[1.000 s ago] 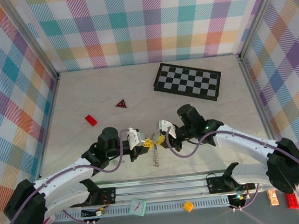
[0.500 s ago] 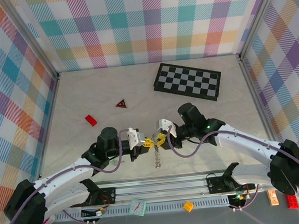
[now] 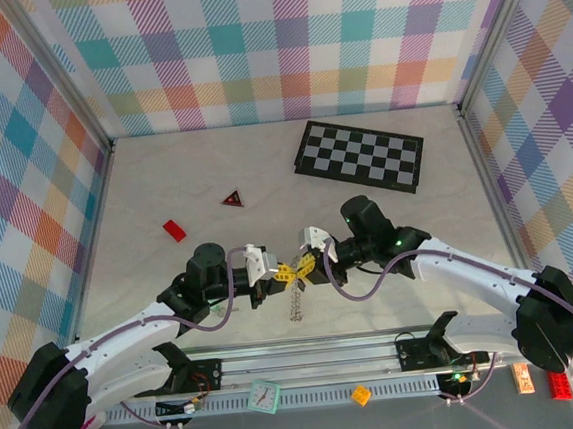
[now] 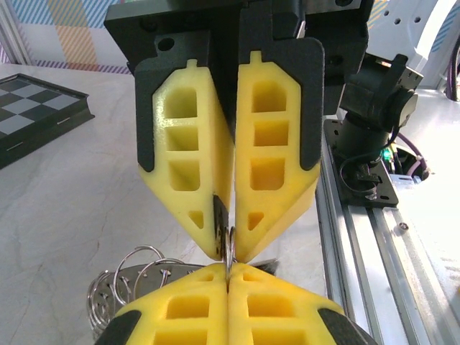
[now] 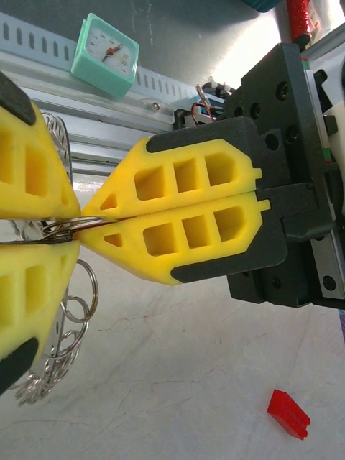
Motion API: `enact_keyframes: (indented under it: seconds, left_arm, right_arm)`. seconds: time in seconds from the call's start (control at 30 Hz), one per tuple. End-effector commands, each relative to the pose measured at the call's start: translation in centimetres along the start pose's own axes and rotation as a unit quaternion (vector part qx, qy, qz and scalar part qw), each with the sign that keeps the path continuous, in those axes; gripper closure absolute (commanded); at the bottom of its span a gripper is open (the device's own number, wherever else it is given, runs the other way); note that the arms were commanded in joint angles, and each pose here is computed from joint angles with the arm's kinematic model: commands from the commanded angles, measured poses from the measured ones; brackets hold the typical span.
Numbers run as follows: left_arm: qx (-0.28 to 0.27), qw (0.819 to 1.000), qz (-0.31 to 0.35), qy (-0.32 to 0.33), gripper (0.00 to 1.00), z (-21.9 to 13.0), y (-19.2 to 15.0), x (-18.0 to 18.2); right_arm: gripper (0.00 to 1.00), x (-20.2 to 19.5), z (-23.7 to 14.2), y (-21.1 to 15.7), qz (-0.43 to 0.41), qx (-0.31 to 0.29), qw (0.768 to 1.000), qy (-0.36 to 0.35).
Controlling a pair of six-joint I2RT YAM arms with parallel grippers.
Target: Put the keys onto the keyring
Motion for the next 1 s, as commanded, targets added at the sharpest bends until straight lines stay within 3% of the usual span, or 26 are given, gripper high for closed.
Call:
enact_keyframes:
  seconds: [0.0, 0.13, 0.2, 0.4, 0.97]
  left_arm:
    - [-0.027, 1.000, 0.015, -0.006, 1.00, 0.0, 1.1, -0.3]
    - [-0.021, 0.999, 0.017, 0.023, 0.80, -0.2, 0.9, 0.4]
    - [-0.011, 0.999, 0.017, 0.035, 0.76, -0.4, 0.7, 0.6]
    - [0.045, 0.999, 0.012, 0.028, 0.75, -0.3, 0.1, 0.7]
    - [0.058, 0.997, 0.012, -0.039, 0.75, 0.7, 0.3, -0.3]
  right_arm:
    - [0.93, 0.5, 0.3, 0.0, 0.001, -0.008, 1.000, 0.021]
    - [1.00, 0.2, 0.1, -0.3, 0.001, 0.009, 1.000, 0.010]
    - [1.00, 0.0, -0.1, -0.3, -0.002, 0.026, 1.000, -0.001]
    - [1.00, -0.1, -0.2, -1.3, -0.019, 0.106, 0.994, -0.018]
    - [1.00, 0.2, 0.4, 0.5, -0.070, 0.130, 0.988, -0.033]
Point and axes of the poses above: each hand's point on the last joint's axis, 136 mm out from that joint toward the fingers, its own z axis out along the fingers, its own x axis along the line the jaws close on, y = z × x, the point moved 3 cm from there along -z, back along the fingers, and after that the axes turned 1 degree about -z, right-handed, at the moved point
